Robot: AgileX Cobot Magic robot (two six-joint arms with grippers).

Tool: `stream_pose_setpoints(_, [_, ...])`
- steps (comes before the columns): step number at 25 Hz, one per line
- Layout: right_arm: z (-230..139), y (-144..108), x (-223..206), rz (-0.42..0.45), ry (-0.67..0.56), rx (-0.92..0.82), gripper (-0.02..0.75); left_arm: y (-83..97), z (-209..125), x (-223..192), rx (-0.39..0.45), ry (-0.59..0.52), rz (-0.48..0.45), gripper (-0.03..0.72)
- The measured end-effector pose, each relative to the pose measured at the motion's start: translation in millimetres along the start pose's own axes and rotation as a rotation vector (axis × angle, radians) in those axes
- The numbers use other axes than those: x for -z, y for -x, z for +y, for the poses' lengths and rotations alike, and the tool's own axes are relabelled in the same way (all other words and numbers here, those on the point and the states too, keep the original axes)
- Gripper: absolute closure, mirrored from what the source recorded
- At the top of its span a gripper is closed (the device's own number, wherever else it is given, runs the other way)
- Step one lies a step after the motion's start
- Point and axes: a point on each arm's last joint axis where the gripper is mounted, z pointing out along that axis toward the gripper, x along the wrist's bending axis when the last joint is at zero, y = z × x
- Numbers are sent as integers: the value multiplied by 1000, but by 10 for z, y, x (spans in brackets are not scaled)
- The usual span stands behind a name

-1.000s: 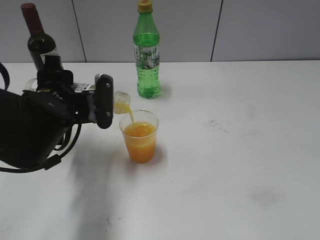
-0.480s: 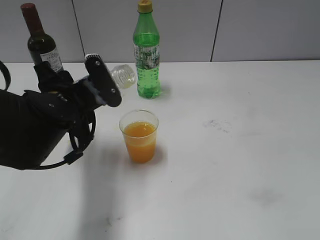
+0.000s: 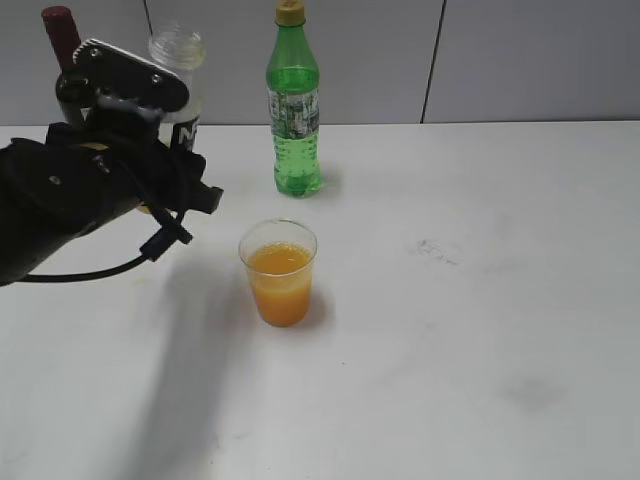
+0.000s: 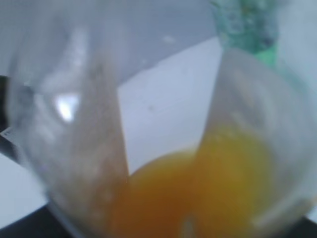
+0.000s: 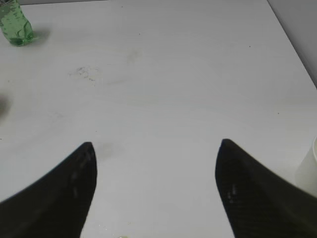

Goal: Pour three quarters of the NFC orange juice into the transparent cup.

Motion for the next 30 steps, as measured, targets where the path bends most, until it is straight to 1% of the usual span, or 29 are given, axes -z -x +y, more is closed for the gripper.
stream_pose_setpoints(1, [0, 0, 0, 0, 0, 0, 166, -41, 14, -27, 41, 22, -9, 214])
stream_pose_setpoints(2, [0, 0, 0, 0, 0, 0, 166, -88, 28, -55, 64, 46, -18, 214])
stream_pose_setpoints(5, [0, 0, 0, 0, 0, -5, 166, -226, 65, -131, 182, 112, -60, 214])
stream_pose_setpoints(7, [0, 0, 0, 0, 0, 0, 166, -314, 77, -180, 242, 151, -89, 214])
stream_pose_setpoints(8, [0, 0, 0, 0, 0, 0, 166, -356, 76, -211, 265, 173, -104, 214])
stream_pose_setpoints(9, [0, 0, 0, 0, 0, 0, 166, -385, 61, -252, 265, 190, -119, 214])
stream_pose_setpoints(12, [0, 0, 0, 0, 0, 0, 166, -426, -33, -414, 305, 242, -156, 214])
stream_pose_setpoints(13, [0, 0, 0, 0, 0, 0, 166, -424, -84, -480, 309, 259, -167, 214])
stream_pose_setpoints(15, [0, 0, 0, 0, 0, 0, 166, -441, -162, -602, 312, 334, -185, 214])
stream_pose_setpoints(17, [0, 0, 0, 0, 0, 0, 166, -426, -260, -746, 306, 361, -197, 214])
stream_pose_setpoints(21, [0, 0, 0, 0, 0, 0, 166, -366, -362, -1012, 304, 349, -208, 214])
stream_pose_setpoints(27, [0, 0, 0, 0, 0, 0, 166, -287, -371, -1352, 283, 330, -211, 214])
stream_pose_setpoints(30, [0, 0, 0, 0, 0, 0, 166, -287, -444, -1431, 272, 287, -207, 214])
